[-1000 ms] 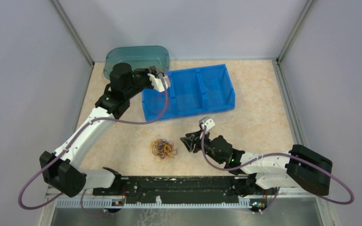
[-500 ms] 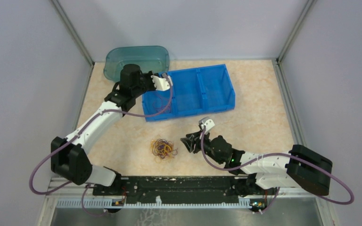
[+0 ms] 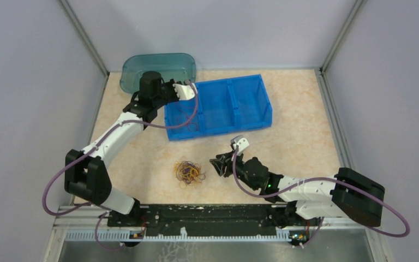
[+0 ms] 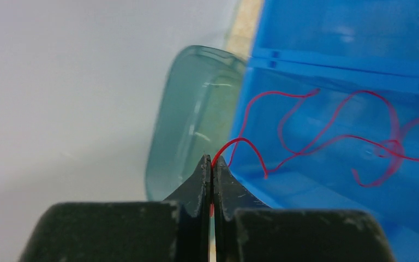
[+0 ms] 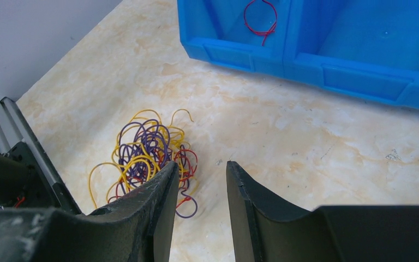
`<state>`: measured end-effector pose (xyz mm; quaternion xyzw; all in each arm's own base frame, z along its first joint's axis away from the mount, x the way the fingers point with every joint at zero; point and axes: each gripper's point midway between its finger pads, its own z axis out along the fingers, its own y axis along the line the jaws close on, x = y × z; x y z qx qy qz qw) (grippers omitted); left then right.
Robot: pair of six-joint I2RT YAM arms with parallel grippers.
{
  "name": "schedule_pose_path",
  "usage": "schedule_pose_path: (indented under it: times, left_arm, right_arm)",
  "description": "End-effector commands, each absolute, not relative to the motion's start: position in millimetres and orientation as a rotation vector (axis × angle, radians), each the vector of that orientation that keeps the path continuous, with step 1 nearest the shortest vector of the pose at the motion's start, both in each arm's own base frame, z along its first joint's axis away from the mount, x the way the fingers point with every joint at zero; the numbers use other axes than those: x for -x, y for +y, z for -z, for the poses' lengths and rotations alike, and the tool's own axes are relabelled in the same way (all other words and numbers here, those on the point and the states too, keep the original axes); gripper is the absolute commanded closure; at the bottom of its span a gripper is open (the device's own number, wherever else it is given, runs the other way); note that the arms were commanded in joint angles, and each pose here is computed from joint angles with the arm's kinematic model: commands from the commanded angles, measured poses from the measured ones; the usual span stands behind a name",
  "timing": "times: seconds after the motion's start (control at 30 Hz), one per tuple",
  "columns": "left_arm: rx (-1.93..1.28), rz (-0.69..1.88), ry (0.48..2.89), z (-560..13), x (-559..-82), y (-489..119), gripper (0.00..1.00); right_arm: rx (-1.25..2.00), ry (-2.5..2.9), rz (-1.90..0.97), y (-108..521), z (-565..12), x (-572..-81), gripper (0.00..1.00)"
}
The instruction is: Untangle the cables
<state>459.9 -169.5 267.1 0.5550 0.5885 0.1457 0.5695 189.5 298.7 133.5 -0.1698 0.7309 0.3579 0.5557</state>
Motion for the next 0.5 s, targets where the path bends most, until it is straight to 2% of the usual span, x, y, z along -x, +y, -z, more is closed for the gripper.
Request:
schedule_pose_path:
  times: [0.0, 0.17, 0.3, 0.33, 0.47]
  left_arm:
    - [-1.394, -0.158, 1.516, -214, -421, -175, 1.0]
    - [-1.385, -0.032, 1.624, -192, -411, -181, 0.99]
    - [-1.394, 0.051, 1.693, -183, -412, -189, 0.91]
    - [-1.401, 0.058, 1.703, -181, -413, -190, 0.86]
    - [-1.403, 0.061, 1.732, -181, -420, -189, 0.42]
  right_arm:
    - [0.357, 1.658, -0.883, 302, -159, -192, 0.61]
    - [0.352, 1.657, -0.881, 303, -161, -193, 0.61]
    - [0.349, 1.662, -0.885, 303, -160, -193, 0.61]
    - [0.346, 1.664, -0.884, 303, -159, -193, 0.61]
    - [0.344, 1.661, -0.885, 301, -161, -192, 0.61]
